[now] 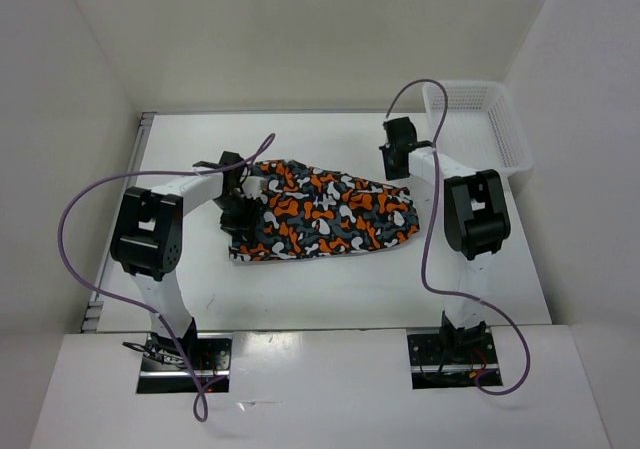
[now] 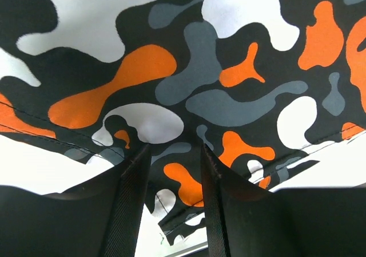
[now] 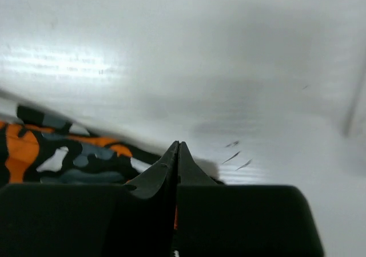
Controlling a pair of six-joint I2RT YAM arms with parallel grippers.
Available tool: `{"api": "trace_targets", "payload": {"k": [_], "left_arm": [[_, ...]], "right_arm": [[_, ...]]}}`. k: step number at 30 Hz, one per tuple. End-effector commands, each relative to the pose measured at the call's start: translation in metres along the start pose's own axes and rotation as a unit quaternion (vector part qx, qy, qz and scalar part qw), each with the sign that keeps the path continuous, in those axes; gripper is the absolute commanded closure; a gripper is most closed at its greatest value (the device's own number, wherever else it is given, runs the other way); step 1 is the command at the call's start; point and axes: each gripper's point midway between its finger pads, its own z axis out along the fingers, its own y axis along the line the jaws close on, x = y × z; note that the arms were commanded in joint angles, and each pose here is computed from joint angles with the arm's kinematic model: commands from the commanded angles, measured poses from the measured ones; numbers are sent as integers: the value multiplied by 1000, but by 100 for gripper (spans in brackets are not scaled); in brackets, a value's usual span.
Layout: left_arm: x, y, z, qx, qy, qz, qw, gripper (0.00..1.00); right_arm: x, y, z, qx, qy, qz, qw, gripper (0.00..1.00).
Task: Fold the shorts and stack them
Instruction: Fold the shorts
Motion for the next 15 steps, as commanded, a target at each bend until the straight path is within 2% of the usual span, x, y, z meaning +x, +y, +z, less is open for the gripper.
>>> {"api": "trace_targets", "payload": {"k": [1,4,8,10,15], "left_arm": [[18,23,12,-52,30,-2,998,52],[16,24,16,-53,27,-2,998,52],[15,21,19,-42,26,-2,999,52],[16,21,22,-42,31,-3,999,52],[14,22,23,-42,31,-3,999,52]], "right_arm": [[-69,-22,-22,26,-84,9,996,100],[-90,18,-77,-39,-125,-62,989,100],[-57,66,-115,-115,-111,-117,980,100],[-27,77,-114,-130,-82,-127,980,100],[15,80,-98,-144,-27,-127,981,100]]}}
